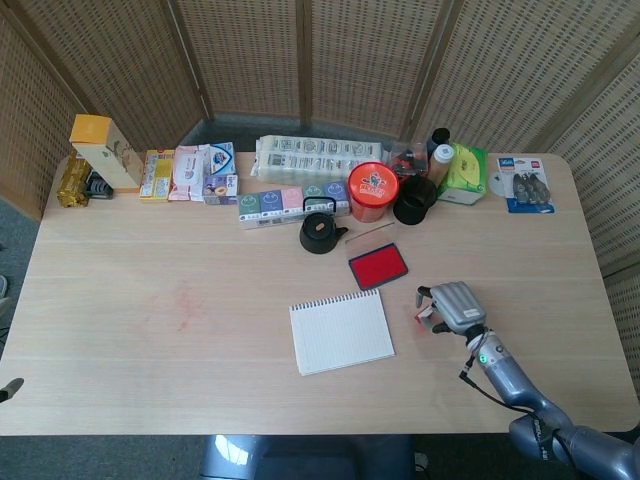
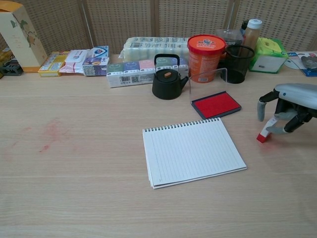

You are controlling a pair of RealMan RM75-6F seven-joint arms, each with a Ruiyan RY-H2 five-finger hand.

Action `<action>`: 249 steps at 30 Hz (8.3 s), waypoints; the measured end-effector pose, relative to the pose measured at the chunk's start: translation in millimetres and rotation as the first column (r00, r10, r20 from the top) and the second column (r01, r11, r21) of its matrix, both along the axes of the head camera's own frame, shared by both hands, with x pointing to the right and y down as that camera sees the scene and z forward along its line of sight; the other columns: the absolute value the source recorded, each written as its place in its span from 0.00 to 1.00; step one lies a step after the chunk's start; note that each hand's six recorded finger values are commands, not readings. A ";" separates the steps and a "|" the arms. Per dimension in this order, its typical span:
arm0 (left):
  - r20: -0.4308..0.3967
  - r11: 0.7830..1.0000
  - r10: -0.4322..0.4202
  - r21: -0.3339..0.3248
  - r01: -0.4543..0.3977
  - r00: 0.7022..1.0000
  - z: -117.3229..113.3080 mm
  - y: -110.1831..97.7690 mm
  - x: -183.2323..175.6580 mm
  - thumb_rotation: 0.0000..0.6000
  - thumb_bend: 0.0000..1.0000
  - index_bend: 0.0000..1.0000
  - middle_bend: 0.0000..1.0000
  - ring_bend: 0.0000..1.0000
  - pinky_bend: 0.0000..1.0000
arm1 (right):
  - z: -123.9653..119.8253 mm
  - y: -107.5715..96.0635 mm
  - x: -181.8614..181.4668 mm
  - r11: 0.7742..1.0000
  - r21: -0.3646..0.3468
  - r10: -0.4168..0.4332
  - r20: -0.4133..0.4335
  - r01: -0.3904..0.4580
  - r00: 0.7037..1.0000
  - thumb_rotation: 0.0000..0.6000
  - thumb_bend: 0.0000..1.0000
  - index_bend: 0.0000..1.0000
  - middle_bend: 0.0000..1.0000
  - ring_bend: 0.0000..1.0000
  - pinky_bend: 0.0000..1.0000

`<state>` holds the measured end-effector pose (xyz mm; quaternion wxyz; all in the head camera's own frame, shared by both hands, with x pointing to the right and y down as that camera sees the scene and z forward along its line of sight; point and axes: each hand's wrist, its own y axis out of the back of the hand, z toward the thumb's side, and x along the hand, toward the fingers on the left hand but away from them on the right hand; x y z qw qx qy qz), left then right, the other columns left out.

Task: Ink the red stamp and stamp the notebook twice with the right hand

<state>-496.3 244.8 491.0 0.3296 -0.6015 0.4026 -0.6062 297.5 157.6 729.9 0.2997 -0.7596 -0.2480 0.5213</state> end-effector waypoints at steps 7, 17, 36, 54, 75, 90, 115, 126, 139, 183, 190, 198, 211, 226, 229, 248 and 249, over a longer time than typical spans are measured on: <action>0.002 1.000 0.001 -0.004 -0.001 1.000 0.9 0.1 0.2 1.00 0.00 0.00 0.00 0.00 0.01 | 2.1 0.2 2.5 1.000 -0.020 0.001 -0.008 -0.001 1.000 1.00 0.39 0.47 1.00 0.99 1.00; 0.003 1.000 0.003 -0.008 -0.002 1.000 1.8 0.6 1.0 1.00 0.00 0.00 0.00 0.00 0.01 | -4.2 10.8 1.4 0.996 -0.041 -0.079 -0.024 0.078 0.997 1.00 0.39 0.43 1.00 0.99 1.00; 0.003 1.000 0.001 -0.007 -0.001 1.000 1.5 1.0 0.9 1.00 0.00 0.00 0.00 0.00 0.01 | -2.8 2.0 13.0 0.993 -0.008 -0.120 -0.093 0.120 0.988 1.00 0.40 0.43 1.00 0.99 1.00; 0.003 1.000 0.000 -0.008 0.000 1.000 1.9 1.3 1.3 1.00 0.00 0.00 0.00 0.00 0.01 | 3.3 -4.0 10.0 0.997 -0.012 -0.073 -0.062 0.073 0.995 1.00 0.41 0.46 1.00 0.99 1.00; 0.001 1.000 0.001 -0.015 -0.001 1.000 2.3 1.7 1.8 1.00 0.00 0.00 0.00 0.00 0.01 | 4.2 -9.4 14.6 0.999 -0.044 0.025 -0.002 -0.025 1.000 1.00 0.40 0.51 1.00 0.99 1.00; 0.001 1.000 0.004 -0.019 -0.004 1.000 3.2 2.3 2.7 1.00 0.00 0.00 0.00 0.00 0.01 | 1.2 -8.3 8.0 1.000 0.010 0.000 -0.003 0.000 1.000 1.00 0.43 0.61 1.00 0.99 1.00; -0.040 0.999 0.017 -0.031 -0.018 0.999 0.6 4.1 4.3 1.00 0.00 0.00 0.00 0.00 0.01 | -39.6 -48.0 -77.8 0.964 0.145 -0.171 -0.309 0.224 0.936 1.00 0.44 0.63 1.00 0.99 1.00; -0.059 0.999 0.006 -0.041 -0.008 0.998 1.7 1.2 -1.0 1.00 0.00 0.00 0.00 0.00 0.01 | -34.9 -68.0 -120.4 0.993 0.047 -0.084 -0.396 0.112 0.914 1.00 0.44 0.63 1.00 0.99 1.00; -0.068 0.999 -0.021 -0.049 0.017 0.997 2.1 -2.4 -8.2 1.00 0.00 0.00 0.00 0.00 0.01 | -15.8 -93.3 -145.8 0.997 0.032 0.076 -0.426 -0.070 0.901 1.00 0.45 0.63 1.00 0.99 1.00; -0.075 0.997 -0.047 -0.069 0.042 0.996 7.0 -6.5 -15.2 1.00 0.00 0.00 0.00 0.00 0.01 | 20.3 -90.6 -175.5 0.994 -0.006 0.096 -0.379 -0.106 0.920 1.00 0.45 0.66 1.00 0.99 1.00; -0.074 0.997 -0.048 -0.068 0.043 0.996 6.9 -6.4 -15.3 1.00 0.00 0.00 0.00 0.00 0.01 | 25.7 -88.3 -171.5 0.994 -0.004 0.097 -0.375 -0.106 0.922 1.00 0.45 0.66 1.00 0.99 1.00; -0.075 0.997 -0.047 -0.066 0.042 0.996 6.3 -6.0 -15.1 1.00 0.00 0.00 0.00 0.00 0.01 | 27.1 -87.1 -167.0 0.994 -0.006 0.099 -0.380 -0.109 0.920 1.00 0.45 0.66 1.00 0.99 1.00; -0.081 0.997 -0.045 -0.070 0.039 0.996 6.6 -5.6 -14.4 1.00 0.00 0.00 0.00 0.00 0.01 | 10.2 -89.6 -171.5 0.992 -0.002 0.118 -0.350 -0.127 0.929 1.00 0.45 0.67 1.00 0.99 1.00; -0.106 0.997 -0.025 -0.069 0.017 0.994 3.0 -3.3 -9.9 1.00 0.00 0.00 0.00 0.00 0.01 | -50.4 -86.7 -188.4 0.993 0.018 0.113 -0.288 -0.113 0.951 1.00 0.46 0.67 1.00 0.99 1.00; -0.112 0.998 -0.018 -0.067 0.010 0.994 1.7 -2.2 -8.5 1.00 0.00 0.00 0.00 0.00 0.01 | -65.1 -79.6 -192.4 0.996 0.018 0.094 -0.269 -0.092 0.959 1.00 0.46 0.68 1.00 0.99 1.00; -0.110 0.998 -0.007 -0.065 -0.001 0.994 0.7 0.0 -5.5 1.00 0.00 0.00 0.00 0.00 0.01 | -70.0 -12.2 -216.7 0.992 0.026 -0.112 -0.262 0.123 0.958 1.00 0.47 0.69 1.00 0.99 1.00; -0.111 0.998 -0.007 -0.064 0.000 0.994 0.7 0.0 -5.5 1.00 0.00 0.00 0.00 0.00 0.01 | -67.7 -11.9 -216.3 0.992 0.028 -0.113 -0.268 0.125 0.957 1.00 0.47 0.69 1.00 0.99 1.00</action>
